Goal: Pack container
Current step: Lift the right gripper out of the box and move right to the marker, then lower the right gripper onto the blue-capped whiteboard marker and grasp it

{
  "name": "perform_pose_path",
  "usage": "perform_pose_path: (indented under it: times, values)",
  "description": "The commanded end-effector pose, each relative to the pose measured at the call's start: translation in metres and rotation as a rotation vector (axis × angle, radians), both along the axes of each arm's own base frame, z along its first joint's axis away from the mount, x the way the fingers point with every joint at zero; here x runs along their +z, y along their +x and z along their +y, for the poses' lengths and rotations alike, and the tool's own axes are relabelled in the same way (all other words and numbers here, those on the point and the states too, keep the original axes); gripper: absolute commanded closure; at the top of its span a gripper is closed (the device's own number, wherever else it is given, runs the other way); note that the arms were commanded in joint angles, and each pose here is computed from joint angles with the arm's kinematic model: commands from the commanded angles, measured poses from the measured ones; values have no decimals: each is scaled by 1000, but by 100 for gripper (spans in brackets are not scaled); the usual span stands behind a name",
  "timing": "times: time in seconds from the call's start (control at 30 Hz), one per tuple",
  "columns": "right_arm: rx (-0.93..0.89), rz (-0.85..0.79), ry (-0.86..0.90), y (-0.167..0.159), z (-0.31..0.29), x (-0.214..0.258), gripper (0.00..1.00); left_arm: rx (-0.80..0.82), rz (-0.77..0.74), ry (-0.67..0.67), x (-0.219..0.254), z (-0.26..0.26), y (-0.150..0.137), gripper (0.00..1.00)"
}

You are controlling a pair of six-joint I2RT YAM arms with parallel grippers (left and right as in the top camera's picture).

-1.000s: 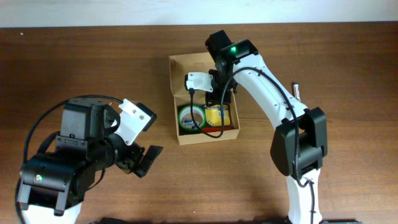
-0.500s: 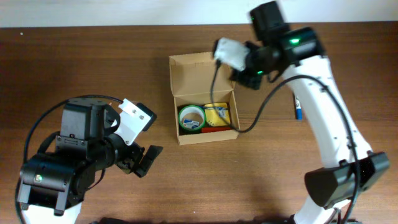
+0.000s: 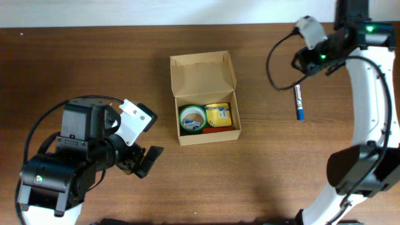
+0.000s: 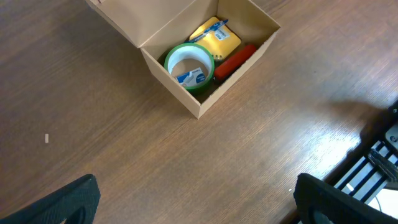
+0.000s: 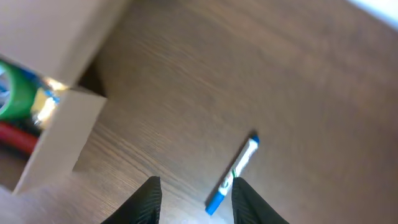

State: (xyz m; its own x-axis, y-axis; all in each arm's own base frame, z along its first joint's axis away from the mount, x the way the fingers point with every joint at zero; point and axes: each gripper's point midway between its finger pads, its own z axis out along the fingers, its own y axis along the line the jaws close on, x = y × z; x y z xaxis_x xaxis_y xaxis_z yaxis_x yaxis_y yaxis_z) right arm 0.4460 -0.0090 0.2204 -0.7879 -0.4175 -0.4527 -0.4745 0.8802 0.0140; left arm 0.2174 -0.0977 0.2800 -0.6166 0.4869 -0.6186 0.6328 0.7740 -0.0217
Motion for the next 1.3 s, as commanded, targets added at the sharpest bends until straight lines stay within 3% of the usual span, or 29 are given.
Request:
perform_pose_path:
  times: [0.0, 0.2, 0.37, 0.6, 1.27]
  values:
    - [-169, 84, 59, 6, -21, -24, 63, -12, -21, 4, 5, 0, 1, 1]
    - [-322, 205, 107, 10, -41, -66, 63, -12, -21, 4, 5, 0, 1, 0]
    - [-453, 311, 35, 9, -60, -108, 63, -12, -21, 4, 5, 0, 1, 1]
    - [-512, 398, 31, 8, -63, -146, 63, -12, -21, 4, 5, 0, 1, 0]
    - [-554, 412, 15, 9, -67, -210, 63, -12, -21, 4, 5, 0, 1, 0]
